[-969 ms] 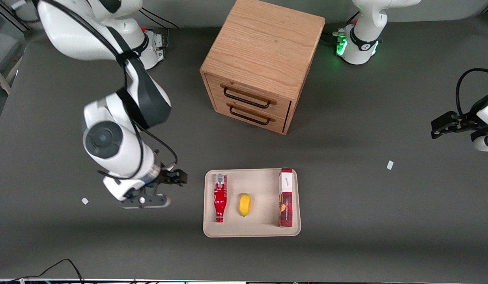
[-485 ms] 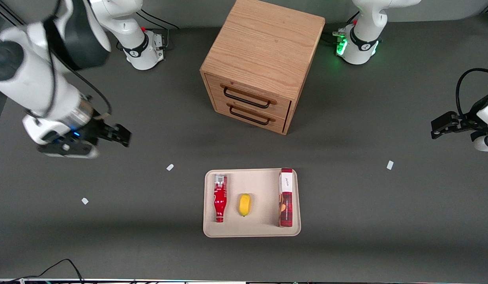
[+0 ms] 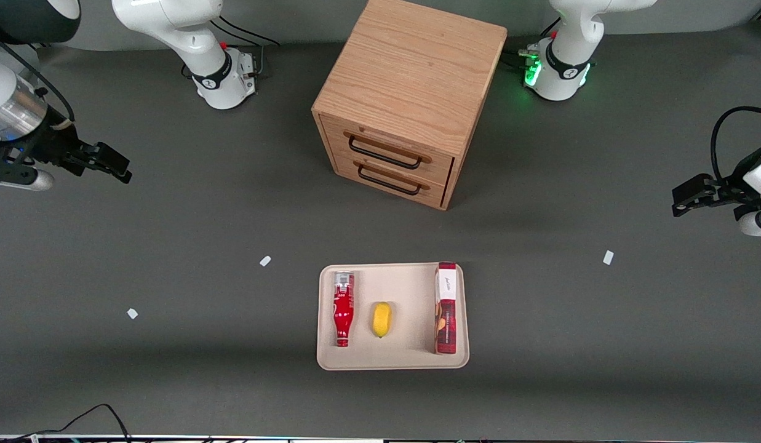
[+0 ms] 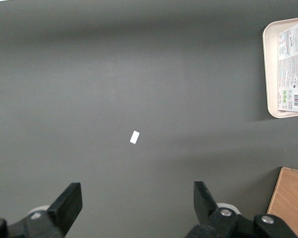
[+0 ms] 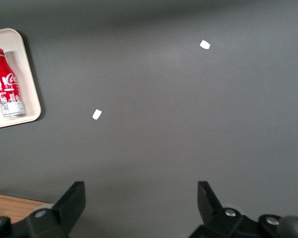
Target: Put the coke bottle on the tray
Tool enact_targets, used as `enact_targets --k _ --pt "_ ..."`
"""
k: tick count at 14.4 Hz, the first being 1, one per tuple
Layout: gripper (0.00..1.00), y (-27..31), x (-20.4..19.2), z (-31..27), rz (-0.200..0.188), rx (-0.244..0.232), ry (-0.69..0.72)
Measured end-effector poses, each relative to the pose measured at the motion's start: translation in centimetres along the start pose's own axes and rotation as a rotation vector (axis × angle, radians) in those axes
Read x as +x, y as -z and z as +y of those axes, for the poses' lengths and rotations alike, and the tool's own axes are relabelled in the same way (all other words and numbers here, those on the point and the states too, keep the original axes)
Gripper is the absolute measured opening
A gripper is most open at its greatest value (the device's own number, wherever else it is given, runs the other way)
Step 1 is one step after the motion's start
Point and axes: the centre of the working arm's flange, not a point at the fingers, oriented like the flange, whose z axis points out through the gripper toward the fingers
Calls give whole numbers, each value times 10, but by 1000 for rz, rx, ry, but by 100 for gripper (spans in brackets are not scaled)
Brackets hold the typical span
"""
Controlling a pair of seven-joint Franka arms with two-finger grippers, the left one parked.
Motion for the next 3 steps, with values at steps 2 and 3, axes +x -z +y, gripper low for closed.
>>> enact_targets --k 2,3 --pt "100 3 -1 -1 6 3 2" --pt "100 4 -1 -1 9 3 3"
